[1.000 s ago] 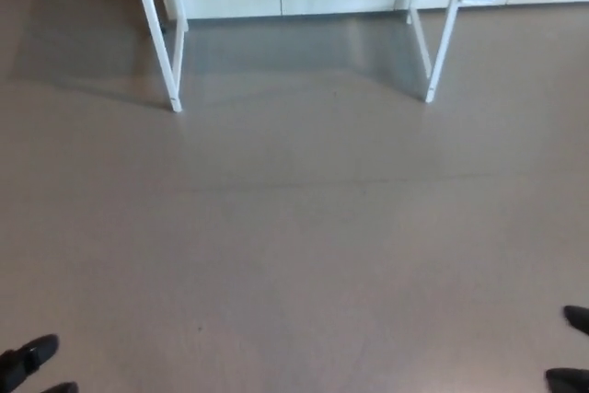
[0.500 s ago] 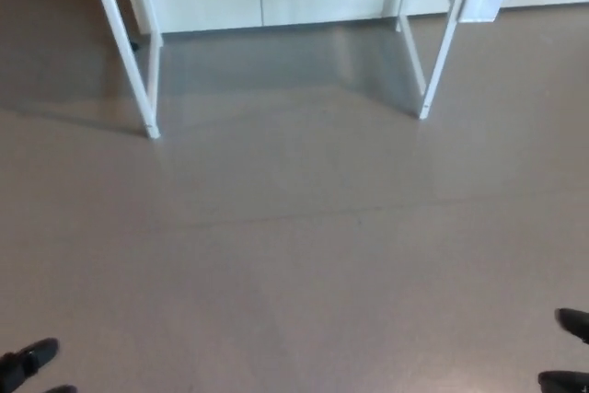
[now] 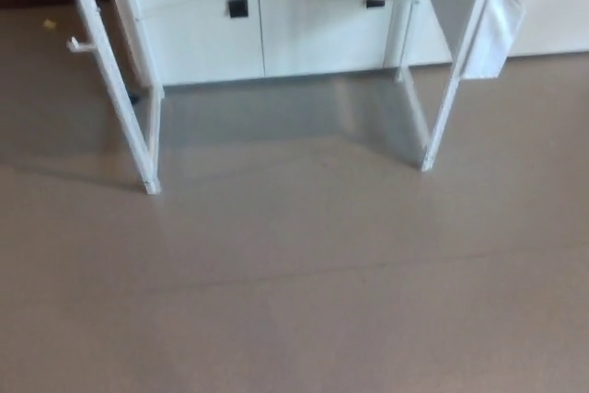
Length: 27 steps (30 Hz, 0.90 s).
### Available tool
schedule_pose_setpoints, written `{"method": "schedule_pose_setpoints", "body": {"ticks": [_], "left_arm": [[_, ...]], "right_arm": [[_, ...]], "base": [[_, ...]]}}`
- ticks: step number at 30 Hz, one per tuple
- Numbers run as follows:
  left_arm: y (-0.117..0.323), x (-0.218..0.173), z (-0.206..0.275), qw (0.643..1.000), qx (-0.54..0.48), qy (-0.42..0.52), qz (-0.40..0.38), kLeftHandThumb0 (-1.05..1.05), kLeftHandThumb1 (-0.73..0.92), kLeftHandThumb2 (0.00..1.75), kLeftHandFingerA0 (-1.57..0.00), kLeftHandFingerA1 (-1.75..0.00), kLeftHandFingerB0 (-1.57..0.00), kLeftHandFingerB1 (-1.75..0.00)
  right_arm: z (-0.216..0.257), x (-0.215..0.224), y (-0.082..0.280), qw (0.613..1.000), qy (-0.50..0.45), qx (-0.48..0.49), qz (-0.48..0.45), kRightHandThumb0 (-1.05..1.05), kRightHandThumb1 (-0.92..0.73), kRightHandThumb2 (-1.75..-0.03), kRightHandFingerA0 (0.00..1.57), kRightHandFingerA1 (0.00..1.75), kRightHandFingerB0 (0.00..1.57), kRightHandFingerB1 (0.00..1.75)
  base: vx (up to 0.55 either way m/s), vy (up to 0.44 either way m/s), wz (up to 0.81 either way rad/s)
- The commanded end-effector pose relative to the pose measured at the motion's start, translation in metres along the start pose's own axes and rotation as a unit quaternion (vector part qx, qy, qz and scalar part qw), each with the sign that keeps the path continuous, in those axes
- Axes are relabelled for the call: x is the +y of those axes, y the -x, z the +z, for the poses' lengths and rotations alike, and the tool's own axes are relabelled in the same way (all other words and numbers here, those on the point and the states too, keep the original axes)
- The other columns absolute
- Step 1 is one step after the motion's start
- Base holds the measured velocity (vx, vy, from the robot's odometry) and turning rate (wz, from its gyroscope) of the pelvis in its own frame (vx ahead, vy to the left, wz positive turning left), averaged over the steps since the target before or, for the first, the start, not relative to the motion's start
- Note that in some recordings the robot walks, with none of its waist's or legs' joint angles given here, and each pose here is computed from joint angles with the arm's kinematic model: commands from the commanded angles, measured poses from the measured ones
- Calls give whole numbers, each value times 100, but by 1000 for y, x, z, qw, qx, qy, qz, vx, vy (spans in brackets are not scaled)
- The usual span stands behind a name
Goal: The robot walks towards a desk on which a shovel is kept on the left hand side and a container is kept on the right hand side. The robot picks up the shovel using its left hand and places it in the container.
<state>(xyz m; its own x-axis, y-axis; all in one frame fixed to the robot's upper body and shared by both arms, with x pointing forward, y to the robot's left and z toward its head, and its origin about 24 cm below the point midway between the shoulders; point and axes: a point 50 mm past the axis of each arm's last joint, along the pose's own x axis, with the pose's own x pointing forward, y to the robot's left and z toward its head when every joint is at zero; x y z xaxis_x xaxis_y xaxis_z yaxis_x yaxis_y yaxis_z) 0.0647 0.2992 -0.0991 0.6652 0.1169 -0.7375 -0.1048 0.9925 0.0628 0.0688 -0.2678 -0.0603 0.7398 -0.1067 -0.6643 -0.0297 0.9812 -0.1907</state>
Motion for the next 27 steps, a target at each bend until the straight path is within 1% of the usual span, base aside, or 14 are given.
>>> {"method": "schedule_pose_setpoints", "body": {"ticks": [1,2,7,10,15,19,23,27], "left_arm": [[7,4,0,998,-16,-56,0,-31,58,57,-40,-39,-32,-31],[7,4,-1,998,-16,-58,0,-32,58,57,-41,-39,-32,-31],[7,4,-1,998,-15,-60,-3,-31,57,57,-44,-40,-32,-31],[7,4,-2,998,-14,-64,-3,-31,58,57,-46,-40,-33,-31],[6,5,-5,998,-6,-60,0,-30,60,58,-49,-41,-35,-32],[5,5,-3,999,-10,-51,1,-29,59,58,-48,-41,-35,-32],[3,5,0,997,-16,-70,-5,-30,61,58,-50,-42,-35,-32],[3,4,3,996,-21,-82,-1,-32,61,58,-51,-42,-38,-33]], "right_arm": [[-10,-1,8,1000,10,-26,7,-27,-55,-56,69,60,33,46],[-12,-1,8,1000,7,-26,9,-27,-54,-55,71,61,34,46],[-17,-2,9,1000,9,-17,11,-26,-56,-55,72,59,34,45],[-17,-2,9,1000,14,-18,11,-24,-55,-56,76,62,35,46],[-19,-2,8,1000,17,-19,15,-25,-54,-55,74,61,34,45],[-19,-2,7,1000,13,-22,15,-26,-55,-55,75,62,35,45],[-18,-2,3,999,14,-28,17,-24,-54,-55,73,62,35,46],[-18,-2,2,999,31,-31,17,-25,-54,-55,76,61,36,46]], "base": [[176,-113,-10],[184,-77,3],[148,20,-11],[253,158,-15],[265,234,-12],[243,125,6],[250,-1,10],[401,-102,5]]}}
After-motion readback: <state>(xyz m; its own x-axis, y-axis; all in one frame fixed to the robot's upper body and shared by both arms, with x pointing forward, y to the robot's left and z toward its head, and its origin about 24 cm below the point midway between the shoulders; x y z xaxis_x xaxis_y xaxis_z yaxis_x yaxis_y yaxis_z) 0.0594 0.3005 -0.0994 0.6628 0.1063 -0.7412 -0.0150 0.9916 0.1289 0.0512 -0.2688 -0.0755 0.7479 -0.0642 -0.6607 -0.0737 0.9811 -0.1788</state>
